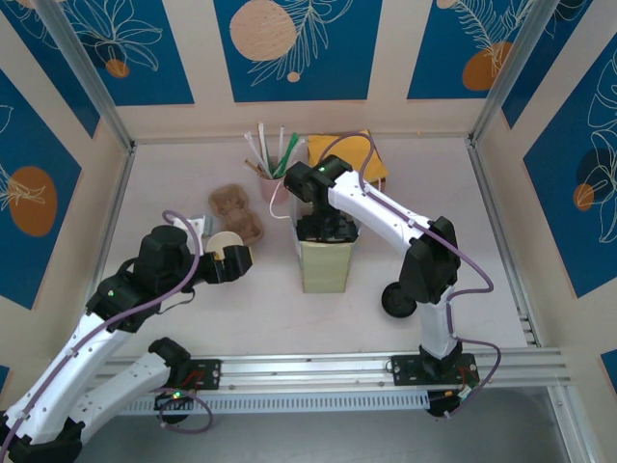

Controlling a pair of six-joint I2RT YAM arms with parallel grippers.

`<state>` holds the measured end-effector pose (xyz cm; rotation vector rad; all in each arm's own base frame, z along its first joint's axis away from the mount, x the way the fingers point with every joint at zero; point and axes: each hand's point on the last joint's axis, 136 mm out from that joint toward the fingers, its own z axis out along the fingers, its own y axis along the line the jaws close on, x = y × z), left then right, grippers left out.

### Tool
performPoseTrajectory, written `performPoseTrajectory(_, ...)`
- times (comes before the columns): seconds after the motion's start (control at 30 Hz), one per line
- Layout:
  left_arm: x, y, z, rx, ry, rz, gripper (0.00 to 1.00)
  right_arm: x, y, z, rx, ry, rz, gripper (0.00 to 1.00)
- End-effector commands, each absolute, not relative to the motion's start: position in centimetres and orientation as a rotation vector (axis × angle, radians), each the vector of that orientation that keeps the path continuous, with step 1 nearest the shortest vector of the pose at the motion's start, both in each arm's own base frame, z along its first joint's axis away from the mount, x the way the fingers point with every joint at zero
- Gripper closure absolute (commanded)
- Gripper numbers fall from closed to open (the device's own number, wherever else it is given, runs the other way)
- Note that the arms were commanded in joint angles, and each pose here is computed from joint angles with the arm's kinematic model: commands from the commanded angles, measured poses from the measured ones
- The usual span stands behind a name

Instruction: Pack the takeout coffee

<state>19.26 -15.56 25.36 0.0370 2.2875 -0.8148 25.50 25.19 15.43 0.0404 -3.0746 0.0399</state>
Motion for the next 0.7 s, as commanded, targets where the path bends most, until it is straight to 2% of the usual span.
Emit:
performPoseTrajectory(0.0,19.0,-16.2,25.5,0.054,2.280,-0.855,0.00,25.1,25.0,17.6,0.026,-3.107,0.014,0.14)
performPoseTrajectory(0.3,19.0,-16.2,25.4,0.053,2.284,-0.859,0.00,25.3,25.3,18.7,0.025,-3.134,-0.026,0.33)
performPoseTrajectory(0.47,19.0,-16.3,25.4,0.056,2.287,-0.863,0.00,25.4,25.3,19.7,0.020,-3.156,-0.046,0.39)
performPoseTrajectory(0.67,18.9,-16.3,25.2,0.051,2.295,-0.862,0.00,25.6,25.5,21.6,0.017,-3.197,-0.086,0.40)
